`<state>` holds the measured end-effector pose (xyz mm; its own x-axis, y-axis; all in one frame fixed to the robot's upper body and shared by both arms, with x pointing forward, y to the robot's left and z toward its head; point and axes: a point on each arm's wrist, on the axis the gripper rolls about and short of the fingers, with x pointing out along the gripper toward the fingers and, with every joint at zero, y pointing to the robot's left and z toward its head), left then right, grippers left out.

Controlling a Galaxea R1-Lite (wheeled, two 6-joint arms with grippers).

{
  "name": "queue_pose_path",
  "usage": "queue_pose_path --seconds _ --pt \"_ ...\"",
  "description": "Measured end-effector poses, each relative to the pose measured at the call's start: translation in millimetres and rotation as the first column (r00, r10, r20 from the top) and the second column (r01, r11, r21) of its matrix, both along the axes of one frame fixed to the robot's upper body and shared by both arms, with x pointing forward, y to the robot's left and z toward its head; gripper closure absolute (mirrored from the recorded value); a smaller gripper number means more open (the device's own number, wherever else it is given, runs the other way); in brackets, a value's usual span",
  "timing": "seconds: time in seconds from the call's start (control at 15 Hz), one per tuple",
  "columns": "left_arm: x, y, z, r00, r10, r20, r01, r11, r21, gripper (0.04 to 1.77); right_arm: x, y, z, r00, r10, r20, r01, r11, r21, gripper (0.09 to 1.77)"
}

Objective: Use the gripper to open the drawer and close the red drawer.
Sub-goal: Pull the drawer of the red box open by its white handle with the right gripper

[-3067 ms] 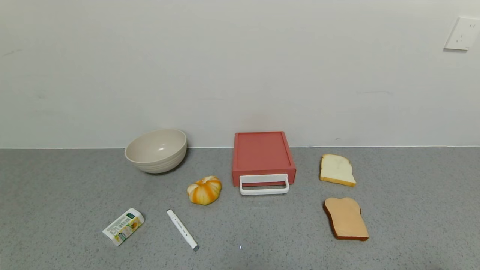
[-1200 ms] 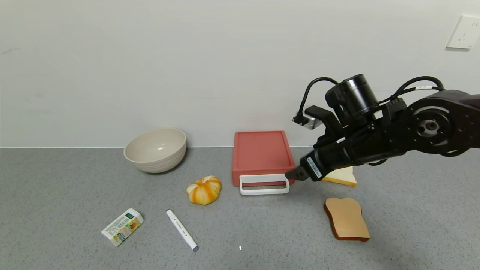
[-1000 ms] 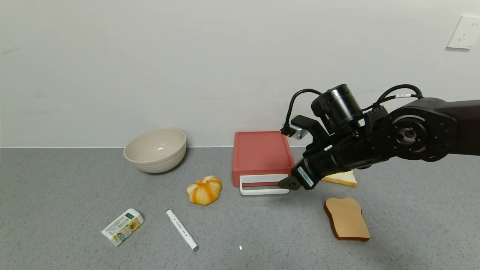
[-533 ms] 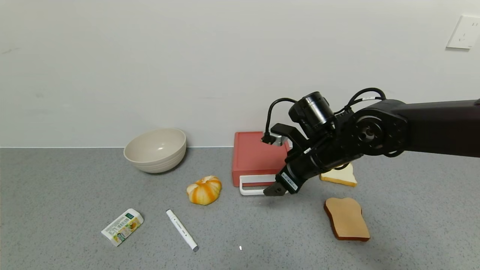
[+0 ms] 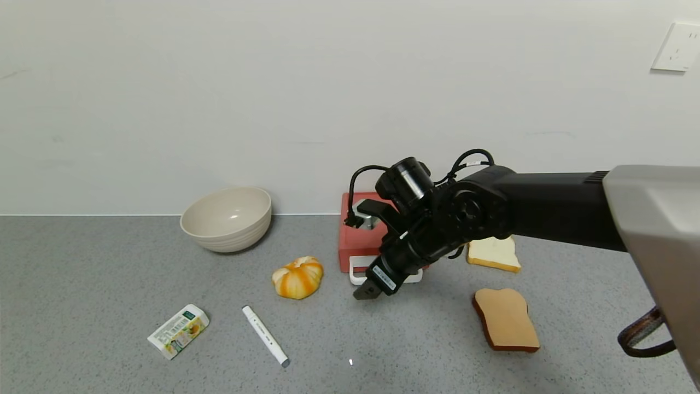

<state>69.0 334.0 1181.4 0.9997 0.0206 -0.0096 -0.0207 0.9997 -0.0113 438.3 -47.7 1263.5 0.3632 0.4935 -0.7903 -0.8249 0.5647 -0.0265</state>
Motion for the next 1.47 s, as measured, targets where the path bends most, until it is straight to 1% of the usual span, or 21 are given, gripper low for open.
queue_pose_path --seconds 0.27,0.47,0.73,1.33,1.47 --pt "0 0 0 1.000 0.000 0.000 0.000 1.000 0.000 0.09 3 10 -19 1.000 -0.004 -0.028 0.003 1.000 -0.010 0.15" --pt "0 0 0 1.000 0.000 0.000 0.000 1.000 0.000 0.09 6 12 -28 0.999 -0.002 -0.032 0.002 1.000 -0.019 0.15" --pt "0 0 0 1.000 0.000 0.000 0.000 1.000 0.000 0.09 11 20 -34 1.000 0.002 0.006 -0.002 1.000 0.011 0.15" --pt "0 0 0 1.000 0.000 0.000 0.000 1.000 0.000 0.09 23 23 -50 0.999 -0.012 0.039 0.011 0.999 0.031 0.15" --pt "0 0 0 1.000 0.000 0.000 0.000 1.000 0.000 0.09 27 24 -52 0.998 -0.018 0.058 0.015 0.999 0.047 0.15"
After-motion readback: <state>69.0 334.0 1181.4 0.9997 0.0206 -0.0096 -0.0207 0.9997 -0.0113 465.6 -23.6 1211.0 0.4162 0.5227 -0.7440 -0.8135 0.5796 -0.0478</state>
